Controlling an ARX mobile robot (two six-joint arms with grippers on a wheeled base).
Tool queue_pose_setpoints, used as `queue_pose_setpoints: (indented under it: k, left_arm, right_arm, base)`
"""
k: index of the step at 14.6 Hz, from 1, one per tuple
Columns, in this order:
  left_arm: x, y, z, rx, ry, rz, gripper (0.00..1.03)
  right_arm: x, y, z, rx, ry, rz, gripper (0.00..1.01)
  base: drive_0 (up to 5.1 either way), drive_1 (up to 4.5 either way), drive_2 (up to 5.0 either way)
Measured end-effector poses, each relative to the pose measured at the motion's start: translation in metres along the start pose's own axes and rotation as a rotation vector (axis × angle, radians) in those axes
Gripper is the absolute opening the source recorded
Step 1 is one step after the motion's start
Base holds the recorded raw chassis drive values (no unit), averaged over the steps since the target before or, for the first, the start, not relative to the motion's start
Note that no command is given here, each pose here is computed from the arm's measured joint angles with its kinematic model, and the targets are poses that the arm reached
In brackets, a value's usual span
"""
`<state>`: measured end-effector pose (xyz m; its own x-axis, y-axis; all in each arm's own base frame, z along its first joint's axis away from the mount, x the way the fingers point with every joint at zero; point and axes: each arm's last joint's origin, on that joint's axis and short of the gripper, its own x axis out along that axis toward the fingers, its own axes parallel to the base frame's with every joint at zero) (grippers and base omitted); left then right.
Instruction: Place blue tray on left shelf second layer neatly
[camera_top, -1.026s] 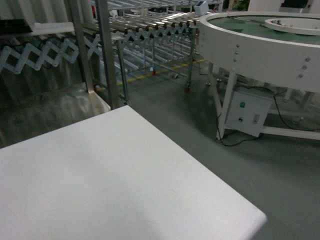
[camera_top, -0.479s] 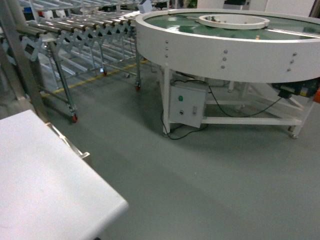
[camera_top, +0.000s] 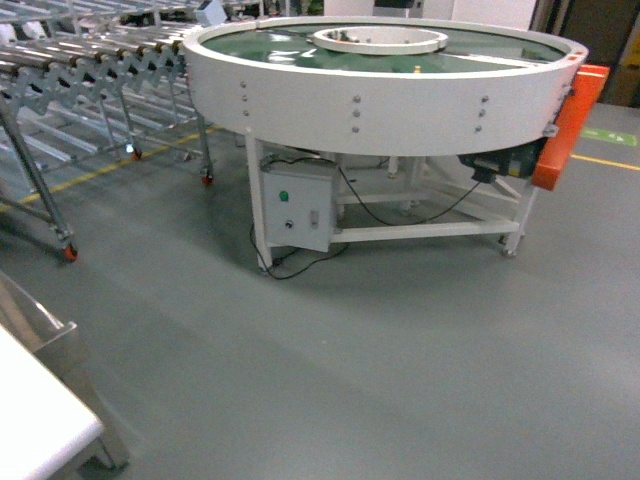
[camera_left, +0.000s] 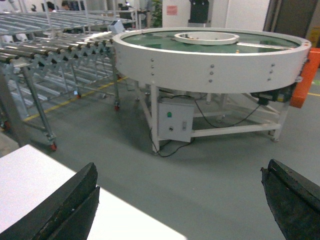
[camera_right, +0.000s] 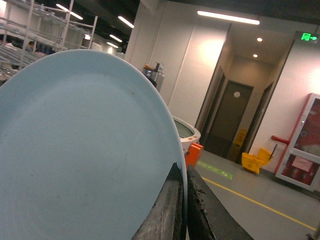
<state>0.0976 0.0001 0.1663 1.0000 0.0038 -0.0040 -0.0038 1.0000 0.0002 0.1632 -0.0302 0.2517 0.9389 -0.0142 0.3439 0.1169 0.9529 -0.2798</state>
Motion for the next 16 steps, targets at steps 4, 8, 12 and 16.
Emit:
queue_pose_setpoints:
  k: [4, 8, 12, 16]
  left_arm:
    - [0.0, -0.0001, -0.0001, 0.0, 0.001, -0.003, 0.98]
    - [0.0, 0.0, 0.0002, 0.0, -0.002, -0.001, 0.98]
    - [0.0, -0.0001, -0.0001, 0.0, 0.002, -0.005, 0.98]
    - [0.0, -0.0001, -0.0002, 0.0, 0.002, -0.004, 0.98]
  right_arm:
    - [-0.0001, -0.0003, 0.0004, -0.001, -0.004, -0.003, 0.02]
    - [-0.0001, -0.0002, 0.0008, -0.001, -0.007, -0.002, 0.02]
    - [0.0003, -0.0002, -0.0007, 0.0, 0.004, -0.005, 0.02]
    - [0.0, -0.0001, 0.0001, 0.0, -0.001, -0.003, 0.02]
  base:
    - [3.3, -2.74, -5.0]
    - [3.1, -2.68, -5.0]
    - [-0.4, -1.64, -2.2]
    - [-1.7, 0.28, -3.7]
